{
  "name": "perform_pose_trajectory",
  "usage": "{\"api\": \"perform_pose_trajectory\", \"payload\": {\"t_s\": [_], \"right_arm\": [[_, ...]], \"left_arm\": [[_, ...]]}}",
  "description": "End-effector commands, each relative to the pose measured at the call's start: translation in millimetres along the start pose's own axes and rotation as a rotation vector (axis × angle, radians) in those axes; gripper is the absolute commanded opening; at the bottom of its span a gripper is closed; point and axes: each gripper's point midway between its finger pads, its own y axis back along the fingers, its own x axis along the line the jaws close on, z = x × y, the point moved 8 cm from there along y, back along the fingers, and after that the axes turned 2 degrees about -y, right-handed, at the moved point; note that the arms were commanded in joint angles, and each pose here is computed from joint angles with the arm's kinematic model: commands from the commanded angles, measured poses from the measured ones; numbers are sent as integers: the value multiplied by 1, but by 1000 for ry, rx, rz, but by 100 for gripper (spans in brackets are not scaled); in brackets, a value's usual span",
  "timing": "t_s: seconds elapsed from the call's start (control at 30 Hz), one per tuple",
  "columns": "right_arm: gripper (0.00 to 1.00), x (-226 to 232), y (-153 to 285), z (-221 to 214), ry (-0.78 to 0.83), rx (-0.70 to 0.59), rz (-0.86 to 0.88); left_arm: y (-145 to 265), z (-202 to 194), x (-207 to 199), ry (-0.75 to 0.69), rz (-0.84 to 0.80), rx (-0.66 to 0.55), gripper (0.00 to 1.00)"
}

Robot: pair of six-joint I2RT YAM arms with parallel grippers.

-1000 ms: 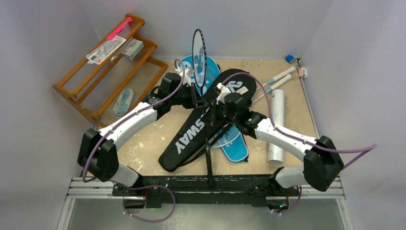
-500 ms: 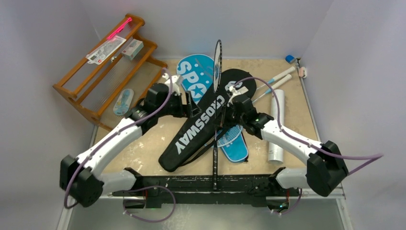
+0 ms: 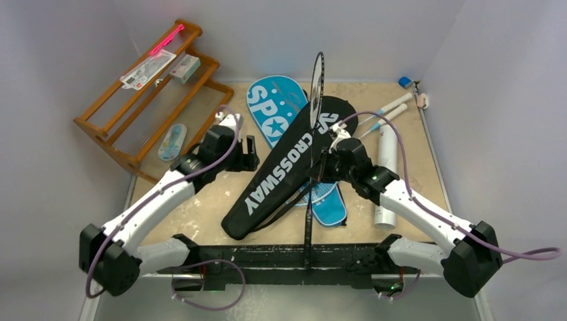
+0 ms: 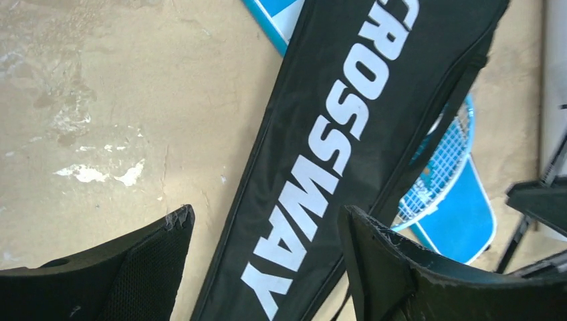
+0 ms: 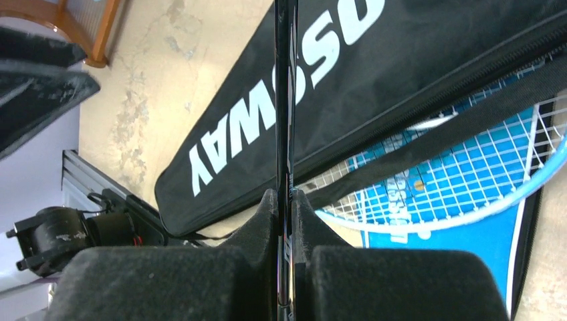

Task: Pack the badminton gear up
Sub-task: Pick up the racket from the center of the board, then open the racket bag at the center of the board.

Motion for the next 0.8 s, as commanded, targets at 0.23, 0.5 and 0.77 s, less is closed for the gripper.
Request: {"api": "perform_pose_trajectory", "payload": {"t_s": [0.23, 0.5, 0.77], "right_arm": [[0, -6, 36, -11, -45, 0, -39], [0, -22, 76, -17, -102, -41, -221], [0, -29, 95, -19, -127, -86, -279]], "left_arm": [[-39, 44, -38, -249, -166, 86, 71], [-72, 42, -75, -497, -229, 158, 70], [-90, -26, -94, -626, -285, 268, 64]]}}
